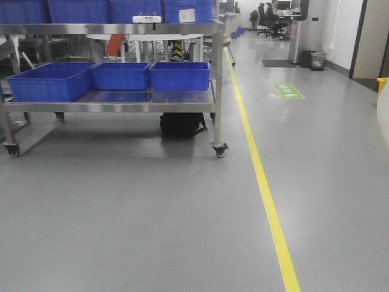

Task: Move white bin to right shelf second layer
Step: 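Turn the base past the crate racks toward the window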

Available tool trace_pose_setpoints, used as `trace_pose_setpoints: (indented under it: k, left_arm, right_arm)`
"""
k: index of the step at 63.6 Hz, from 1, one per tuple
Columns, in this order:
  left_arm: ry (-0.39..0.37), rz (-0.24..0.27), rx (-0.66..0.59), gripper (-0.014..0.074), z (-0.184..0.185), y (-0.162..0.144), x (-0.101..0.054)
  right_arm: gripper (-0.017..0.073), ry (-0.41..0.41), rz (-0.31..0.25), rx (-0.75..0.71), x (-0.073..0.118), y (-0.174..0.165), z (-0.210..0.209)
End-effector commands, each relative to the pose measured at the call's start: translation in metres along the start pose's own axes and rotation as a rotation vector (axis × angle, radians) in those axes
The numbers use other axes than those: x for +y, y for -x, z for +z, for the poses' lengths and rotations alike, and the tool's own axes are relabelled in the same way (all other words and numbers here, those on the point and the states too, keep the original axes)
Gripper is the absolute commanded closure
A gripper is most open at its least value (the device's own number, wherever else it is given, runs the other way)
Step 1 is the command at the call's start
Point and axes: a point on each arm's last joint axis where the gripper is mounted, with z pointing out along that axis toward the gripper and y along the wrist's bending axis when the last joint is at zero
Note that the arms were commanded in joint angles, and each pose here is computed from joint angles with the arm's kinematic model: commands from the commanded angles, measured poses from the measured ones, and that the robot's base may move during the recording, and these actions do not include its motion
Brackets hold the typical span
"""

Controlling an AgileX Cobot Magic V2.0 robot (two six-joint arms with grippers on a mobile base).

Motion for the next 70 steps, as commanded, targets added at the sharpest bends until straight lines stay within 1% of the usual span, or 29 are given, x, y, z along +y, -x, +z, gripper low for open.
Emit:
trace_pose_setpoints:
  k: [1,70]
  left_arm:
    - [0.002,-0.011,-0.07,0.0509,-0.0006,-0.0009,0.0006]
    - [0.004,-0.01,-0.071,0.0509,-0.0006,-0.0009,0.0007]
  right_arm:
    - [0.0509,0.011,0.0,-0.107,0.0012,0.0138,-0.006]
    - [0.0509,0.01,0.0,-0.106,0.0012,0.0137,-0.006]
